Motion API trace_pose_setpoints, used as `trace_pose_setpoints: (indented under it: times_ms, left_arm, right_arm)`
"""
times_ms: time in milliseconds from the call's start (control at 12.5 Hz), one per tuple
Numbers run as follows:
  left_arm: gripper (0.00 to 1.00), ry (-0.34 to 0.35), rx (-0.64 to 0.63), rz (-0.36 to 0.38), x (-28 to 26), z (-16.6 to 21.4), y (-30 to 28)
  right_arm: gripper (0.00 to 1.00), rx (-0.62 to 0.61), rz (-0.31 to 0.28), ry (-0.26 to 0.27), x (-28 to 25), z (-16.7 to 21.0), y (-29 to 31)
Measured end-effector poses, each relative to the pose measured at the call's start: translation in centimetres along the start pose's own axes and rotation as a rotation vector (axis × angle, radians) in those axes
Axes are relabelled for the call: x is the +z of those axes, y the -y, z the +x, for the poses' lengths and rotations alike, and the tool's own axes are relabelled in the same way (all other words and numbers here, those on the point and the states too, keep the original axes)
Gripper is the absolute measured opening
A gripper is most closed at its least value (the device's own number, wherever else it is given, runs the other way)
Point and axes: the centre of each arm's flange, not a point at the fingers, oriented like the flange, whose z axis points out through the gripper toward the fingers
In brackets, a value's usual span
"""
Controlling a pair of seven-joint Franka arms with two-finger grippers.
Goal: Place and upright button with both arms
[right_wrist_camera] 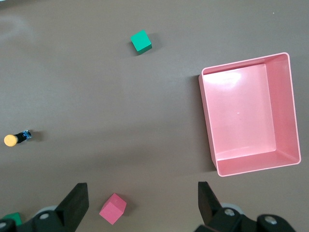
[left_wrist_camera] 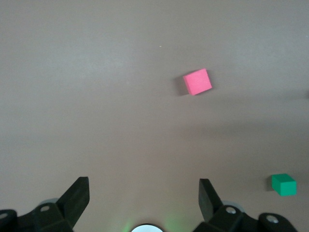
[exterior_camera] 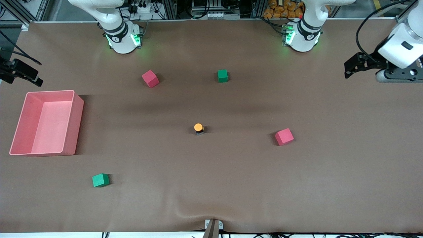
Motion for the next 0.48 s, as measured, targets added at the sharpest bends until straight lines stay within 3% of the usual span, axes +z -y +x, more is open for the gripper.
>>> trace_pose_setpoints:
  times_ms: [478]
  left_arm:
    - [1.00,-0.015,0.004,0.006,-0.6,0.0,-0.4]
  right_arm:
    - [1.00,0.000,0.000,0.000,0.0,0.0,0.0]
